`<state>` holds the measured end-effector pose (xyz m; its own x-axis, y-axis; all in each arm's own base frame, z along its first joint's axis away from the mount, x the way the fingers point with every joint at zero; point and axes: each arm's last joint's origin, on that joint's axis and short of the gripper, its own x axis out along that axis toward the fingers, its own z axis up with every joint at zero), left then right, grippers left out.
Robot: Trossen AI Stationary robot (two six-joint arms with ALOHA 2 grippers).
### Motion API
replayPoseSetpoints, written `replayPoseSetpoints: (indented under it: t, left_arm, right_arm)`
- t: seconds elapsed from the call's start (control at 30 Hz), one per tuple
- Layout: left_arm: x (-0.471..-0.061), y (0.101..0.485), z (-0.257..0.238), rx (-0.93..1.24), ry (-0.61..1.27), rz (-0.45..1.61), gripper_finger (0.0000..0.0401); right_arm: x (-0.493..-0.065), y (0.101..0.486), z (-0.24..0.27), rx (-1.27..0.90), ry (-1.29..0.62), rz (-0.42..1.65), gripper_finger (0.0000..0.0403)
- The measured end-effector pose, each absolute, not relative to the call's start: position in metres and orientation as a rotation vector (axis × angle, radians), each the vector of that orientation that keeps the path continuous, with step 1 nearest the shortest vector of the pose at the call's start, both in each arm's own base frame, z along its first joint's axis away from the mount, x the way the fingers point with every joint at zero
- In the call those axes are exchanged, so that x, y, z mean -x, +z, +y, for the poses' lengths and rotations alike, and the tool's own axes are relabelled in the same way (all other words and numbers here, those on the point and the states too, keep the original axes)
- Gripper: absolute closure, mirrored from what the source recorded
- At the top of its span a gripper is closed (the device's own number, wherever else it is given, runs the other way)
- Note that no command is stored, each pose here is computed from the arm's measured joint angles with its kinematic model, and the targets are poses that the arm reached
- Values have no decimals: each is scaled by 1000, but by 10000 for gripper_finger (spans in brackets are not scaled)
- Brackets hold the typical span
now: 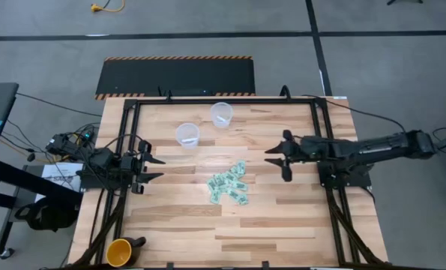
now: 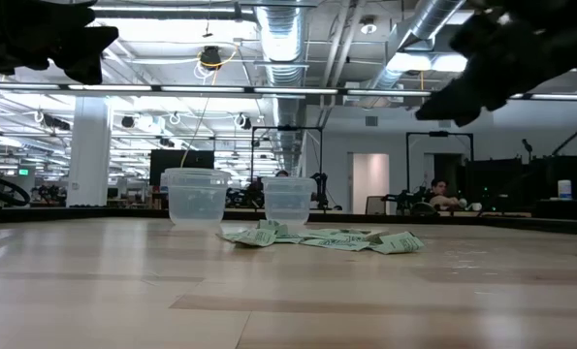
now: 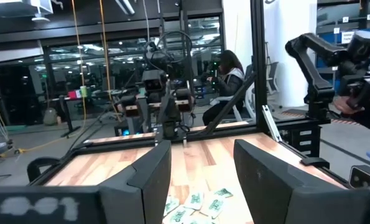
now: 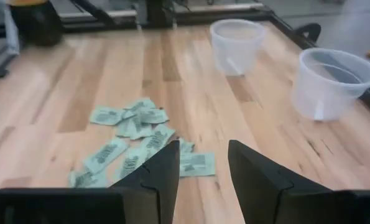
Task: Pick and place items into bin
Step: Put the stevia packet into the top transparent bin
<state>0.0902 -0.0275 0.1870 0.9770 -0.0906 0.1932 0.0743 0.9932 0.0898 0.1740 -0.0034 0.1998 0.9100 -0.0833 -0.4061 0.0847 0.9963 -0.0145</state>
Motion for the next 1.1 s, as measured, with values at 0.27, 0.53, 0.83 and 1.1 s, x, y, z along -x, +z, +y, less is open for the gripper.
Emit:
replayPoseSetpoints:
  t: [0.27,0.53,0.83,1.1]
  left_arm:
    - [-90,188,-27,-87,-83,-200,235]
    - [-90,188,-27,-88,-83,-201,235]
    - [-90,187,-28,-86,-84,-191,235]
    - [-90,186,-28,-69,-87,-179,235]
  right_arm:
    - [-210,196,-4,15,-84,544,239]
    - [-246,186,-4,24,-83,645,171]
    - [-280,170,-5,29,-83,801,158]
    - [-298,168,-5,13,-33,916,158]
